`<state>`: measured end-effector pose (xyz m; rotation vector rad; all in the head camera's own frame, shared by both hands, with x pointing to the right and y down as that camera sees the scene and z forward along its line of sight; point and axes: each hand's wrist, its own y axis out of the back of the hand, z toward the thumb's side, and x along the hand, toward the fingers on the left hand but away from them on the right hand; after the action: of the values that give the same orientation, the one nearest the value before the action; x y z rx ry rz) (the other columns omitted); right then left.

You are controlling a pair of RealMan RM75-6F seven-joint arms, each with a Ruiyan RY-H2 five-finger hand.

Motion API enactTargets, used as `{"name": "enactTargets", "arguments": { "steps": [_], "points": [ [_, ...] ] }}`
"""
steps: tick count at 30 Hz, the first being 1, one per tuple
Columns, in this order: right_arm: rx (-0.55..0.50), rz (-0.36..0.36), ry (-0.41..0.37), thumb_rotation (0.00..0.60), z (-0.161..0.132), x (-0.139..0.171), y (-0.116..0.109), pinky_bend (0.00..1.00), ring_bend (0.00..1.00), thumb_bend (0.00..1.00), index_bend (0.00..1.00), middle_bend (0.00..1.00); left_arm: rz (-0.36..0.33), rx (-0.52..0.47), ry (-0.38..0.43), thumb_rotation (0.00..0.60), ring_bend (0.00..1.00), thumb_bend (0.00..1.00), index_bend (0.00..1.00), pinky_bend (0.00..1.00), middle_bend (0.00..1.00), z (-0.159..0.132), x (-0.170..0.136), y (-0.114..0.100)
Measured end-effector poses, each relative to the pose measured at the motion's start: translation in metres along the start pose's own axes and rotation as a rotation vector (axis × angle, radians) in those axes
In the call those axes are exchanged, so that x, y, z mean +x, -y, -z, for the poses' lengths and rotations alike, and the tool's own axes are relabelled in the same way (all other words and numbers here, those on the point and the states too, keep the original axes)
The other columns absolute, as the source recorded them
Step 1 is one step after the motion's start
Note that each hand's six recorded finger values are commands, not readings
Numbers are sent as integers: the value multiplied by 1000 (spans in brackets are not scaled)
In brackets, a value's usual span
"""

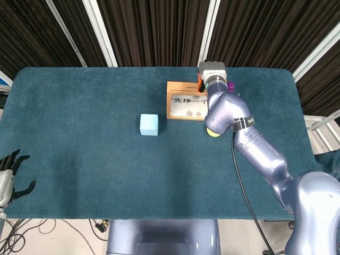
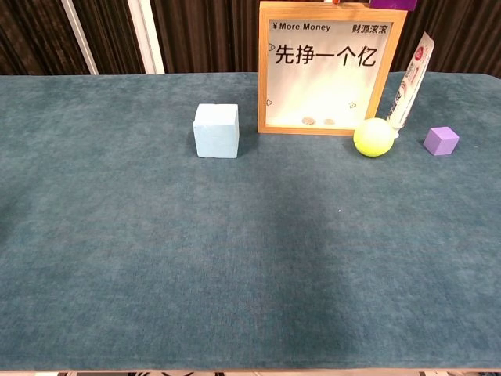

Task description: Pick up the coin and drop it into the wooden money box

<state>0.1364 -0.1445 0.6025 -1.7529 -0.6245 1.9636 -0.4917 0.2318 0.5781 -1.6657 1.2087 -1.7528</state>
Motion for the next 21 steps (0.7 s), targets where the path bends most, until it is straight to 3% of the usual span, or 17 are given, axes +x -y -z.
{"name": "enactTargets", "arguments": {
  "steps": [5,12,21],
  "points": [
    [6,-11,-3,600,0,1,2,0,0,452,459,0,-1,0,-1,600,0,316,200,19,2,0,0,0],
    [-13,-10,-24,600,-2,3,0,0,0,426,416,0,2,1,-1,600,0,316,200,19,2,0,0,0],
    [-57,109,-133,600,-8,8,-15,0,0,427,289,0,2,8,4,600,0,316,201,19,3,0,0,0]
  ]
}}
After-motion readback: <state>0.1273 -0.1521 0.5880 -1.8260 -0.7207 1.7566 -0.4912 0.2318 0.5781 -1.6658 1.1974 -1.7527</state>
